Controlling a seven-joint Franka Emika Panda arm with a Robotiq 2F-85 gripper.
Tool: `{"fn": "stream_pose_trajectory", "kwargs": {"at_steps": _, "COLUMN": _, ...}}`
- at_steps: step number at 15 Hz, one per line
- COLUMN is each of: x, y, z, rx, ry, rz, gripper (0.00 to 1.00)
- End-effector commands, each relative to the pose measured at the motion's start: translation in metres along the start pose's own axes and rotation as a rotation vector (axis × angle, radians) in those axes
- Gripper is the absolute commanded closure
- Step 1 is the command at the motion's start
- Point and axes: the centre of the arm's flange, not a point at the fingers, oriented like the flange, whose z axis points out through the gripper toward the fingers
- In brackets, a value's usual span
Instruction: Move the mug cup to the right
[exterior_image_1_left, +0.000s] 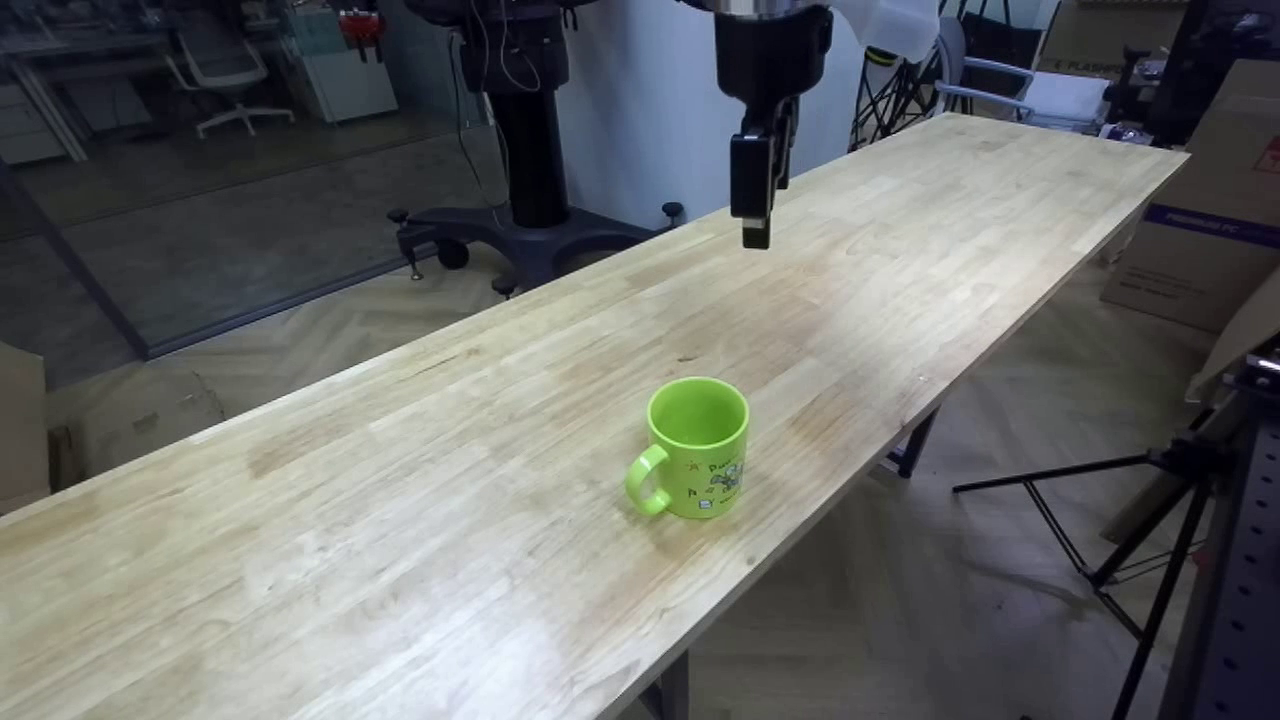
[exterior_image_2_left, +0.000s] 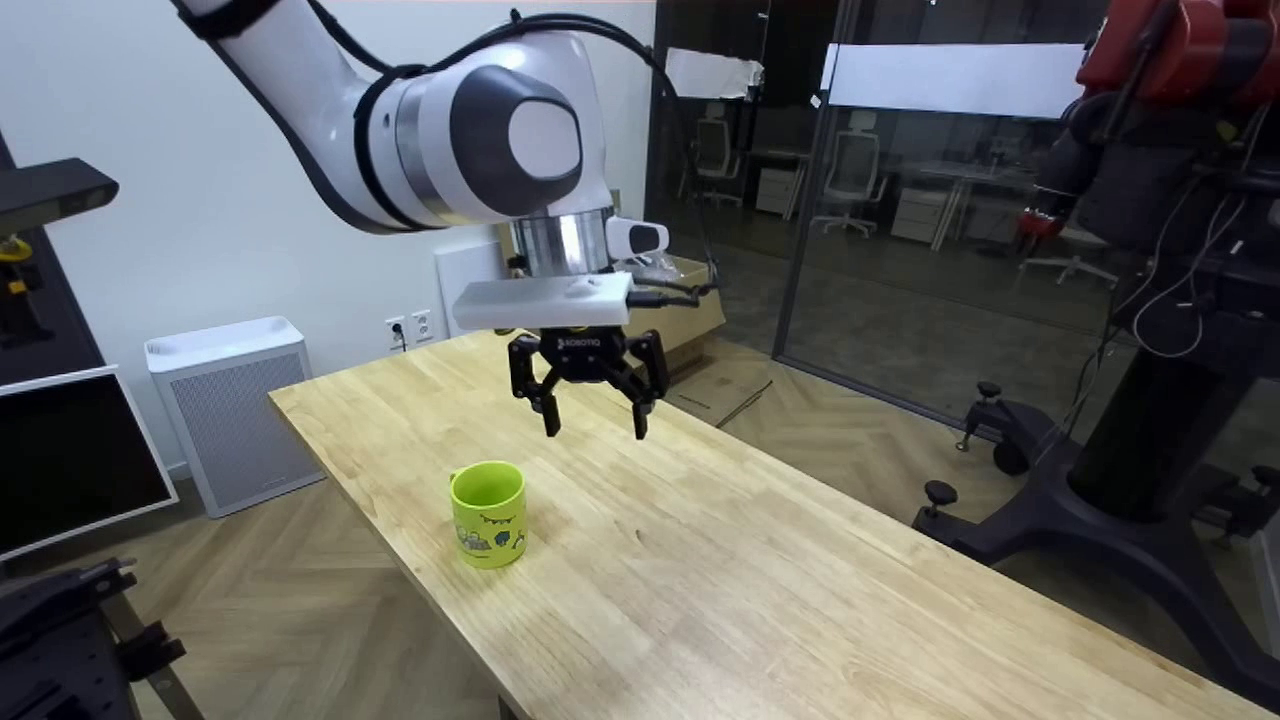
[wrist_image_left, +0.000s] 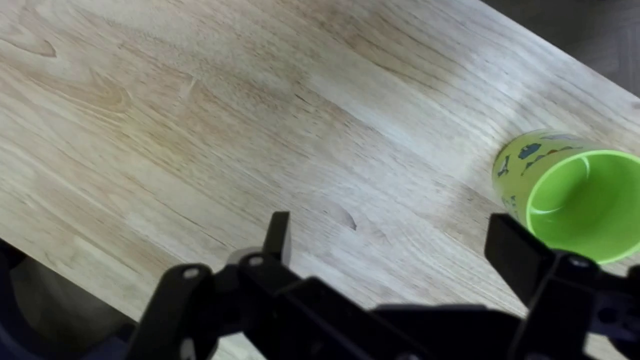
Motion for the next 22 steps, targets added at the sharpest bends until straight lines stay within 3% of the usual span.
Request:
{"fn": "stream_pose_trajectory", "kwargs": {"at_steps": 1, "x": 0.013, "y": -0.024, "z": 0.014, "rx": 0.054, "ry": 0.078, "rz": -0.067, "gripper": 0.00}}
{"fn": "stream_pose_trajectory", "kwargs": {"at_steps": 4, "x": 0.023, "y": -0.052, "z": 0.026, "rx": 0.122, "ry": 0.128, "rz": -0.143, "gripper": 0.00}}
{"fn": "stream_pose_trajectory", "kwargs": {"at_steps": 6, "x": 0.024, "y": -0.070, "z": 0.029, "rx": 0.143, "ry": 0.112, "rz": -0.180, "gripper": 0.00}}
{"fn": "stream_pose_trajectory", "kwargs": {"at_steps": 12, "x": 0.023, "y": -0.078, "z": 0.038, "rx": 0.137, "ry": 0.090, "rz": -0.174, "gripper": 0.00}}
{"fn": "stream_pose_trajectory", "kwargs": {"at_steps": 22, "x": 0.012, "y": -0.078, "z": 0.085, "rx": 0.164, "ry": 0.099, "rz": -0.156, "gripper": 0.00}}
